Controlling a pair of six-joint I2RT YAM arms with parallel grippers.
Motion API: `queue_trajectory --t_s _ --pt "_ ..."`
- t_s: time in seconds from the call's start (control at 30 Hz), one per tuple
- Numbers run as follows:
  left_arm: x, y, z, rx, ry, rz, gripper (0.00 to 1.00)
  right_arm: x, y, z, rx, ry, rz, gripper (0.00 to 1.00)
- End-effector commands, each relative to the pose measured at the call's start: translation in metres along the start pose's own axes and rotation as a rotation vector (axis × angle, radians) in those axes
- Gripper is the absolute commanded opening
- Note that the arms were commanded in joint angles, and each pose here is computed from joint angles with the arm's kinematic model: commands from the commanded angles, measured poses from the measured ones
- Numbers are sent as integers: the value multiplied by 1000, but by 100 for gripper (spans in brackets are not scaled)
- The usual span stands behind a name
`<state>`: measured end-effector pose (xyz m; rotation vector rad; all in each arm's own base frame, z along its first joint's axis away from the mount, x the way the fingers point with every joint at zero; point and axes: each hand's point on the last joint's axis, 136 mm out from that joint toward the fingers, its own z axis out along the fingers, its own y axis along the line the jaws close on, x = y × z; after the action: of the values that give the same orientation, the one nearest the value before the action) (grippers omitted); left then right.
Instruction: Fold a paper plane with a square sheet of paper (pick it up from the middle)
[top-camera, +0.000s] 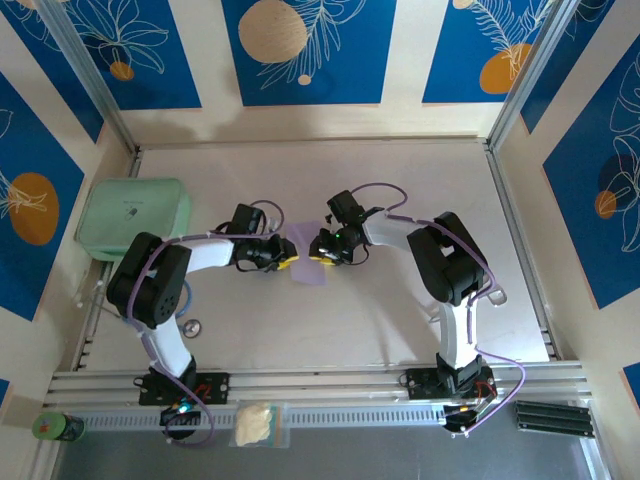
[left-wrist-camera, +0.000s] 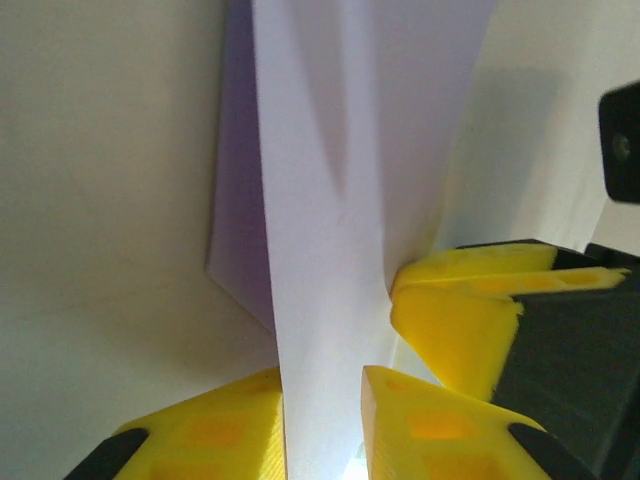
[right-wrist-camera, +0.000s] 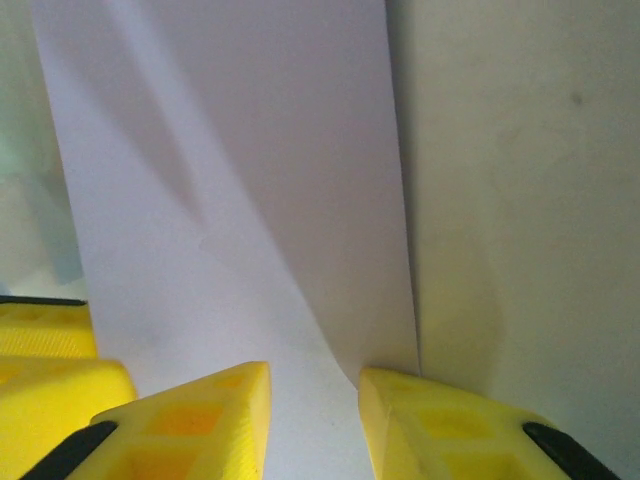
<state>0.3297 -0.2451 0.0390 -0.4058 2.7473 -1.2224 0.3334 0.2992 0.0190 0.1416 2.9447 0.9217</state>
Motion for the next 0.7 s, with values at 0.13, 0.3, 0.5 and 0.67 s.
queue_trajectory --t_s 0.13,0.3,0.5,0.67 --pt "-13 -2 -1 1 -28 -50 18 6 -29 5 44 -17 -33 36" --pt "-12 -3 -2 5 -32 -71 5 -7 -2 -13 -43 -78 -135 41" --pt "-14 -13 -10 38 -64 -93 0 -9 30 -45 -129 -186 -353 63" --pt "-16 -20 -15 59 -76 -104 0 -9 33 -64 -42 -319 -546 76"
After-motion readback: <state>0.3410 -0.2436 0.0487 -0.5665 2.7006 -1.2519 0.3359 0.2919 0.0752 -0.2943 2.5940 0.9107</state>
